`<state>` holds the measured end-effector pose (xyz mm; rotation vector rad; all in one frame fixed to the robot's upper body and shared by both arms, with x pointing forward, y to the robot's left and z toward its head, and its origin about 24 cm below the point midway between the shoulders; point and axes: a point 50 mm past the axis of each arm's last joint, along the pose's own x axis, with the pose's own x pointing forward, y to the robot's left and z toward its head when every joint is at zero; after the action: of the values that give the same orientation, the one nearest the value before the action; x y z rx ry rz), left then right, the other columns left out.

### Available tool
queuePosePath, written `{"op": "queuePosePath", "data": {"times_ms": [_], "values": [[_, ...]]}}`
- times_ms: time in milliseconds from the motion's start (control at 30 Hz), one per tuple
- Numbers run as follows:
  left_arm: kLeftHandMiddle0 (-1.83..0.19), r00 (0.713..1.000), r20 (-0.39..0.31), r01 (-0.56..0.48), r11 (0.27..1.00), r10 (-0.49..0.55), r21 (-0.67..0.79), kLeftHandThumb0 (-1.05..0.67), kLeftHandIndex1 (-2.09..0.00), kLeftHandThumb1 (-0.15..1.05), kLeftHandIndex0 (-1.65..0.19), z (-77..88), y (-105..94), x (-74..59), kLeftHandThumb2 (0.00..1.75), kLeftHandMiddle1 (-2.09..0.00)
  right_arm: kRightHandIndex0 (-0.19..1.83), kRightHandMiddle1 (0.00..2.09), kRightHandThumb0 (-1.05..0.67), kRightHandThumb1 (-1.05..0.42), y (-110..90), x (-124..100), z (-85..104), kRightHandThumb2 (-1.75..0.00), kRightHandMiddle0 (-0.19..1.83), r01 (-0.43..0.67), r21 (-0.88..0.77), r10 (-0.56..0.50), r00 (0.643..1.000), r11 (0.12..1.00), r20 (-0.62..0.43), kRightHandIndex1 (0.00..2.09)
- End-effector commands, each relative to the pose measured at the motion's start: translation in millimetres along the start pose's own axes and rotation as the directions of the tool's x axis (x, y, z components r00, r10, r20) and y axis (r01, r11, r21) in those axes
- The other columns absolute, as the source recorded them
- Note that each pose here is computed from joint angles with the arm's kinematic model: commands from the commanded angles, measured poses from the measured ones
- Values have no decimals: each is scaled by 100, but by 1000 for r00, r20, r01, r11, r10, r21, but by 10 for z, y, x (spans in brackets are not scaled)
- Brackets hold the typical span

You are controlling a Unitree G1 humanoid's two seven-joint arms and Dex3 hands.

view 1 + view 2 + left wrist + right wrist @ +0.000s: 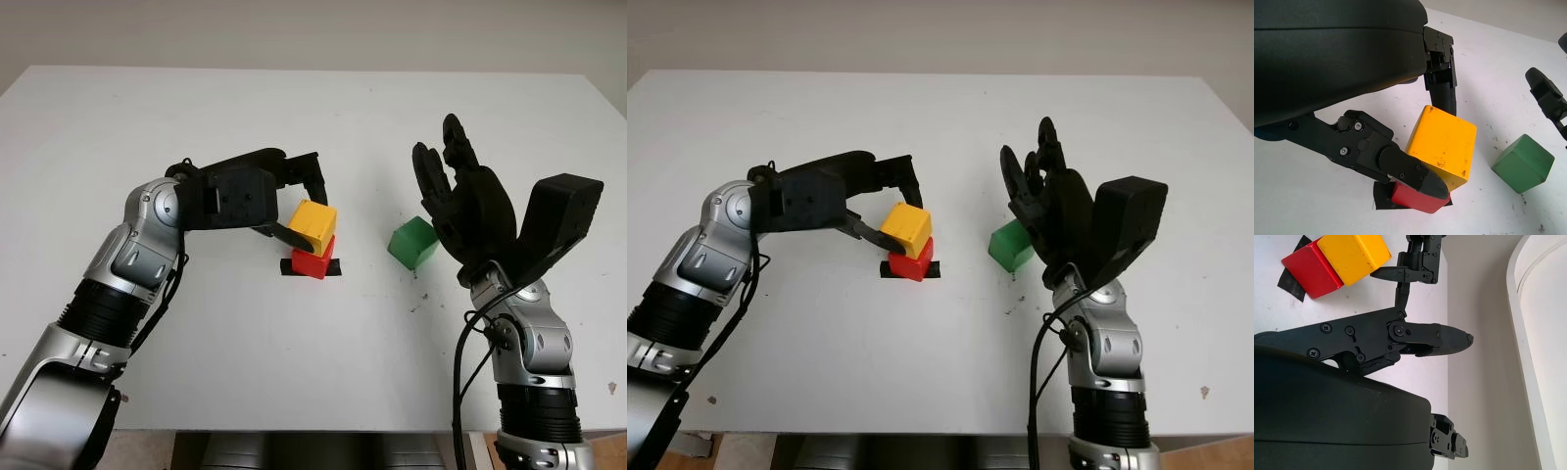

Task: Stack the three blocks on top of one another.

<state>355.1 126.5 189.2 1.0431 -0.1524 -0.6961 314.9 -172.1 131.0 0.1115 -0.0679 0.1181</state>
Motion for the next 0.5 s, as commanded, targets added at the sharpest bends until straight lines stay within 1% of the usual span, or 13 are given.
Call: {"op": "queuePosePath", "data": {"times_ms": [0,100,133,200,233,267,300,333,367,433,467], "values": [[-21,1000,-8,7,1000,-7,9,-39,-180,102,-17,-25,-29,-2,5,-6,-19,0,-52,-105,12,-9,37,-39,-19,-3,0,3,1000,1000,24,0],[-21,1000,-6,9,1000,-9,1,-40,-178,102,-17,-33,-38,1,6,-6,-19,0,-52,-105,9,-9,41,-39,-19,-6,-1,6,1000,1000,22,0],[-21,1000,-8,8,1000,-8,-5,-41,-174,103,-17,-35,-41,4,6,-6,-19,0,-52,-105,8,-9,41,-39,-19,-6,1,6,1000,1000,21,0],[-18,1000,-7,7,1000,-7,-8,-46,-140,102,-13,-34,-49,9,5,-5,-19,0,-53,-105,8,-8,41,-38,-19,-1,2,1,1000,1000,19,0],[-15,1000,-5,7,1000,-7,-9,-49,-116,103,-11,-35,-53,11,5,-4,-19,0,-52,-105,9,-8,42,-38,-19,-1,2,1,1000,1000,19,0],[-11,1000,0,9,1000,-9,-10,-52,-86,102,-11,-37,-57,13,5,-4,-19,0,-52,-105,9,-8,42,-39,-19,-4,4,4,1000,1000,21,0],[-7,1000,3,13,1000,-13,-8,-55,-49,102,-15,-35,-60,11,5,-5,-19,0,-51,-105,10,-9,42,-39,-19,-6,6,5,1000,1000,22,0],[-5,1000,6,16,1000,-16,-4,-56,-31,102,-14,-31,-60,8,5,-5,-19,0,-51,-105,11,-9,42,-39,-19,-4,8,4,1000,1000,22,0],[-2,1000,7,18,1000,-18,0,-59,-17,102,-9,-23,-60,5,5,-4,-19,0,-51,-105,12,-10,43,-39,-19,-5,6,5,1000,1000,22,0],[1,1000,6,21,1000,-21,5,-61,-9,102,-4,-9,-58,-2,6,-3,-19,0,-51,-105,13,-10,43,-40,-19,-3,-1,3,1000,1000,21,0],[5,1000,5,23,1000,-23,5,-62,-4,103,2,-3,-56,-5,6,-2,-19,0,-52,-105,14,-11,44,-39,-19,-2,-3,2,1000,1000,21,0]]}}
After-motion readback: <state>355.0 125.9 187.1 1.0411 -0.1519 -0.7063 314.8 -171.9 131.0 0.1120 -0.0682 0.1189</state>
